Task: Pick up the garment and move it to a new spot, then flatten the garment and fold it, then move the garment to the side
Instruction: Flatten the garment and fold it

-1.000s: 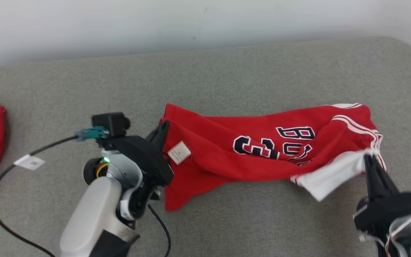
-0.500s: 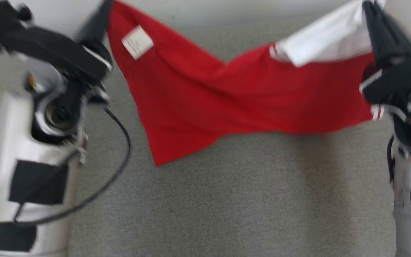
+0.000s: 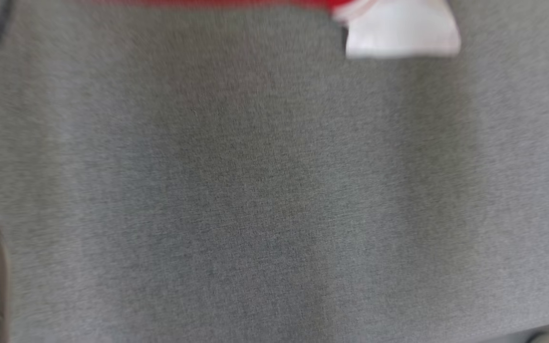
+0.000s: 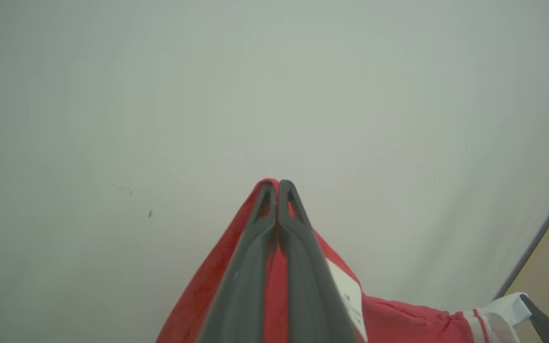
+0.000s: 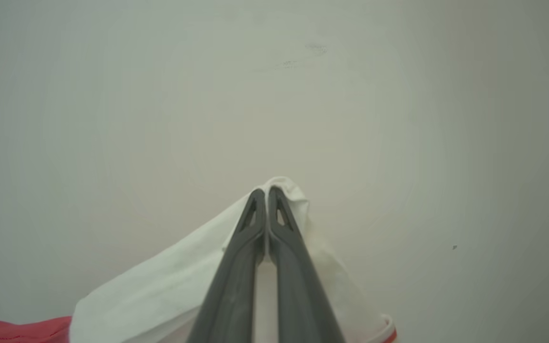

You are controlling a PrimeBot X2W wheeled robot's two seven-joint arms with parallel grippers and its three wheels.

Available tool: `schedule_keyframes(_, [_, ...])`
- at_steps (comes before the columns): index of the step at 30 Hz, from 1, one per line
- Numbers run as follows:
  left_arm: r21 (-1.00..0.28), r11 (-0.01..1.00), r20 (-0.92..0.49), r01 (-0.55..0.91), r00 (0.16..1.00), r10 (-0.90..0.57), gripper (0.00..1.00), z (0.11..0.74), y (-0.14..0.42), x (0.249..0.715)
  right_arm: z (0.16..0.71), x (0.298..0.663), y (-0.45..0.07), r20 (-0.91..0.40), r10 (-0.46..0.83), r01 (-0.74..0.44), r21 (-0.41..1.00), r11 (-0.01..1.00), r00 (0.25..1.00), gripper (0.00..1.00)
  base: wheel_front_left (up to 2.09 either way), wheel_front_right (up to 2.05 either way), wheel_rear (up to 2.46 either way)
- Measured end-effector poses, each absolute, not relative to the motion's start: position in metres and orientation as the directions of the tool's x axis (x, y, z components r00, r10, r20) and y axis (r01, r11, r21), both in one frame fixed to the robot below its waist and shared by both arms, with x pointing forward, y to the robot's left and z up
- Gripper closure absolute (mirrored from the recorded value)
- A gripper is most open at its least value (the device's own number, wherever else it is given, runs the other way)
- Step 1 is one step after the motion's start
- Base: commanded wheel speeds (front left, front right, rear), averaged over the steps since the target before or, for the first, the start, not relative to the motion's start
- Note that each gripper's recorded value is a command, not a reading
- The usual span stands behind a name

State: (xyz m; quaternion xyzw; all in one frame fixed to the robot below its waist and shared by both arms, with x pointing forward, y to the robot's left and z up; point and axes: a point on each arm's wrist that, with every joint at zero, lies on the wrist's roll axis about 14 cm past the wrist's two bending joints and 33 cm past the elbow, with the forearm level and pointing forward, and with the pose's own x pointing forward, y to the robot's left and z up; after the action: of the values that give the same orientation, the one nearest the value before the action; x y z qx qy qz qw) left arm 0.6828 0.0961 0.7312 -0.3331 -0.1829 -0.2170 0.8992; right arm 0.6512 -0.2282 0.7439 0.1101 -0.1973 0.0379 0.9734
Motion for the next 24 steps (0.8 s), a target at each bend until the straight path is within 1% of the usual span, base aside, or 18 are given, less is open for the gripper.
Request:
schedule_keyframes(6, [-0.484, 0.691, 0.612, 0.537, 0.772, -0.171, 1.00, 0.730, 0.115, 0.713, 0.771, 0.677, -0.241, 0.605, -0.061, -0.127, 0.263, 0.956, 0.794, 1.00, 0.00, 0.00, 0.00])
schedule_keyframes(9, [-0.476, 0.693, 0.652, 0.542, 0.746, -0.136, 1.00, 0.723, 0.122, 0.723, 0.785, 0.679, -0.250, 0.695, -0.113, -0.150, 0.305, 0.940, 0.710, 1.00, 0.00, 0.00, 0.00])
schedule_keyframes(12, [-0.470, 0.692, 0.685, 0.548, 0.721, -0.106, 1.00, 0.720, 0.129, 0.731, 0.800, 0.679, -0.256, 0.760, -0.136, -0.167, 0.308, 0.937, 0.636, 1.00, 0.00, 0.00, 0.00])
schedule_keyframes(14, [-0.472, 0.699, 0.679, 0.538, 0.727, -0.101, 1.00, 0.710, 0.133, 0.736, 0.796, 0.686, -0.252, 0.754, -0.111, -0.164, 0.280, 0.946, 0.648, 1.00, 0.00, 0.00, 0.00])
schedule_keyframes(17, [-0.466, 0.722, 0.650, 0.512, 0.752, -0.113, 1.00, 0.685, 0.134, 0.745, 0.770, 0.704, -0.244, 0.698, -0.061, -0.138, 0.225, 0.964, 0.713, 1.00, 0.00, 0.00, 0.00])
schedule_keyframes(18, [-0.471, 0.727, 0.633, 0.499, 0.766, -0.114, 1.00, 0.672, 0.134, 0.748, 0.756, 0.711, -0.240, 0.671, -0.040, -0.130, 0.202, 0.971, 0.740, 1.00, 0.00, 0.00, 0.00])
schedule_keyframes(21, [-0.486, 0.747, 0.552, 0.454, 0.822, -0.140, 1.00, 0.624, 0.130, 0.754, 0.706, 0.727, -0.241, 0.571, -0.032, -0.111, 0.214, 0.970, 0.820, 1.00, 0.00, 0.00, 0.00])
schedule_keyframes(24, [-0.486, 0.754, 0.497, 0.441, 0.850, -0.177, 1.00, 0.595, 0.123, 0.749, 0.661, 0.731, -0.244, 0.479, -0.028, -0.092, 0.225, 0.970, 0.878, 1.00, 0.00, 0.00, 0.00])
